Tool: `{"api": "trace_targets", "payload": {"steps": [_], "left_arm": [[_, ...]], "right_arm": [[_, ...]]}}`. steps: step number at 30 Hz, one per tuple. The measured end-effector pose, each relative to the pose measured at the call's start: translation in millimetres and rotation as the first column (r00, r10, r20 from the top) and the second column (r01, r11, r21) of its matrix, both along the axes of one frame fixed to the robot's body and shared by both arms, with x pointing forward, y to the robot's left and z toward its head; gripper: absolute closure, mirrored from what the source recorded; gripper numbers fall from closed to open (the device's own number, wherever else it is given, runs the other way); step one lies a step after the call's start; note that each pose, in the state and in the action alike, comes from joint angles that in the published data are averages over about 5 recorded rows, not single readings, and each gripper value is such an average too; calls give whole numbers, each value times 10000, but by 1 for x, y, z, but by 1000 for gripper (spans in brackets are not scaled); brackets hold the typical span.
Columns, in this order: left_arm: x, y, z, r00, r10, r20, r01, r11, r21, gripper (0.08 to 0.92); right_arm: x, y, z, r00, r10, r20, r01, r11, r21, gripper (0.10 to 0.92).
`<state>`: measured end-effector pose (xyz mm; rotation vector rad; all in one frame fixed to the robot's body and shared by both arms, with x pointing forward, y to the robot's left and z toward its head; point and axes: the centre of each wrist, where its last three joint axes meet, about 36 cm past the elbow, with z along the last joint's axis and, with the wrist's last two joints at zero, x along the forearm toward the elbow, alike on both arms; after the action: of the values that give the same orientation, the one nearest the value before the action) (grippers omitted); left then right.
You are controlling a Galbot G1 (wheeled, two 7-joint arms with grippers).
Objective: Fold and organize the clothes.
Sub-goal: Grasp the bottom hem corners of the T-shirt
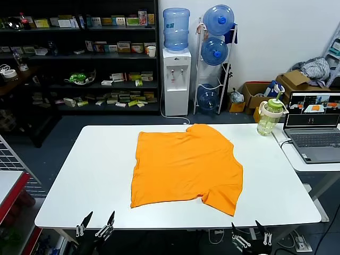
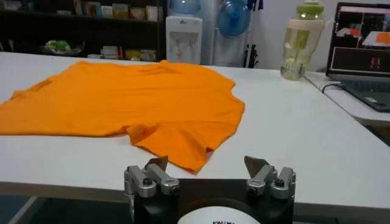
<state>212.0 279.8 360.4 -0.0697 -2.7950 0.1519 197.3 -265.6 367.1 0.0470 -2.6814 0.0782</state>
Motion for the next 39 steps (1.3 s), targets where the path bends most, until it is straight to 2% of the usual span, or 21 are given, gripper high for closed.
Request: {"api": "trace_targets", "payload": {"steps": [7,13,21,30,35,39], "left_arm": [[7,0,-2,10000,-2,-18,2,10000,-47,177],[25,-2,-8,9999,-18,-127,16,9999,-157,177],[57,-13,-18,9974,5,-720,-50,9981,-617,177],[85,-30,-23,9917,-258,-1256,146,9959,-898,177],[91,-40,-23,9881,-450,-1469,303,9945,-1007,177],[92,-48,-22,9853,-604,-1599,434,9932,-1079,177]], "right_arm": [[14,-1,-3,9998,-204,-32,204,9998,39,200],[40,-2,-5,9992,-388,-24,388,9992,113,200],[79,3,-10,9981,-594,-166,600,9976,355,200],[107,12,-20,9972,-586,-457,608,9970,485,200],[113,14,-26,9964,-568,-630,601,9968,526,234],[117,15,-29,9958,-553,-733,595,9966,563,313]]}}
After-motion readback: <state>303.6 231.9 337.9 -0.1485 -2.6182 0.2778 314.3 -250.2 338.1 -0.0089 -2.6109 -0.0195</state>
